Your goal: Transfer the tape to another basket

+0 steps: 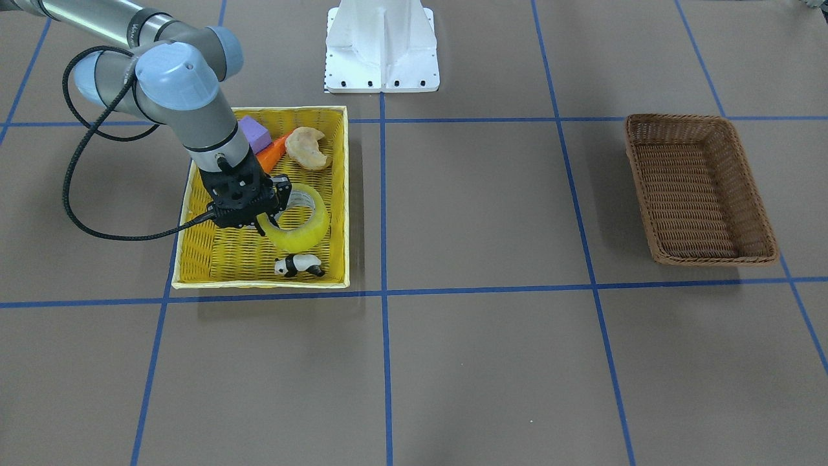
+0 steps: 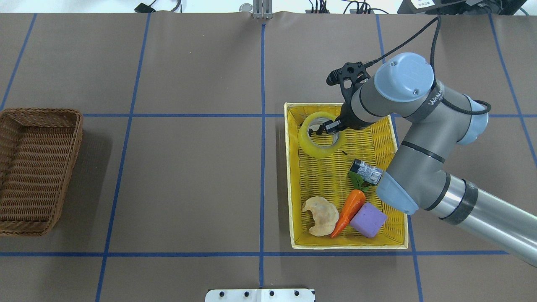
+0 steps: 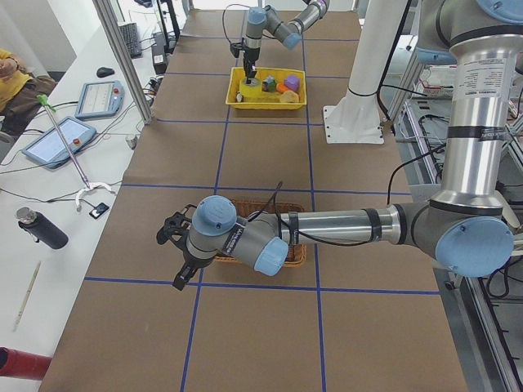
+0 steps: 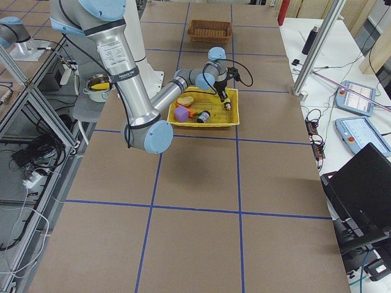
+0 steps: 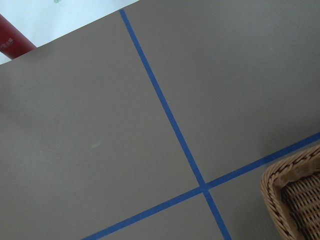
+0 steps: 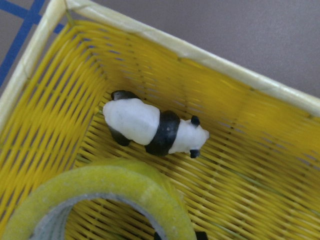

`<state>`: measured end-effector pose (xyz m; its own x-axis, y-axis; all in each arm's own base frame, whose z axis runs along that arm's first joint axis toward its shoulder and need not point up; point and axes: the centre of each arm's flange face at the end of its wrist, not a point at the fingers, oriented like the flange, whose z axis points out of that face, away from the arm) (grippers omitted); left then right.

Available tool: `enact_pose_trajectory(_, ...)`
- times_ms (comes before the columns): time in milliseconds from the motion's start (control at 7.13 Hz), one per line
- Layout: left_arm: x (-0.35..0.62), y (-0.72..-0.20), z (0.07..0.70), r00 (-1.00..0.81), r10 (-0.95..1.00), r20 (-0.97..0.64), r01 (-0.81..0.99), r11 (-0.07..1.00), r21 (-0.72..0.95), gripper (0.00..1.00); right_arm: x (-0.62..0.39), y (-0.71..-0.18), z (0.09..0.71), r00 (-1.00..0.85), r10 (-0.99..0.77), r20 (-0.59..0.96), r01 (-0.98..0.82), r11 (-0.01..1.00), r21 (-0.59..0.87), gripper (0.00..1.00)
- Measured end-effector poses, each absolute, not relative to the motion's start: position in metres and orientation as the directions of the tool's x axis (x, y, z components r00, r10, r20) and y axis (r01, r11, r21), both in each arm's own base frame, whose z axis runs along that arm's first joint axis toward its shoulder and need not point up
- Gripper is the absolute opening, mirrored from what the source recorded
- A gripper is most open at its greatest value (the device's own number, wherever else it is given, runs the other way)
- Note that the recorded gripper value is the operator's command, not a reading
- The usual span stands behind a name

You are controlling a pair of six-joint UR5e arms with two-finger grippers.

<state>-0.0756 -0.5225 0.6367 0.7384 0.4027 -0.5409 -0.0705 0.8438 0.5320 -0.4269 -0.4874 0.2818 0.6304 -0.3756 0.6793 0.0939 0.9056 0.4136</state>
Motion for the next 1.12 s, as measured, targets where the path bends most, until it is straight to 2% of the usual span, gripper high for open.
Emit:
enact_pose_trajectory(421, -0.072, -0.523, 0.631, 0.718, 0.427, -0.549, -0.069, 0.829, 0.555, 0.99, -0.431, -0.501, 0.226, 0.605, -0.261, 0.752, -0.049, 0.931, 0.363, 0.00)
enact_pose_trajectory(1122, -0.041, -0.540, 0.603, 0.677, 0.473, -0.564, -0.043, 0.791, 0.610, 0.99, -0.538, -0.560, 0.119, 0.633, -0.104, 0.767, -0.216, 0.928, 0.304, 0.00)
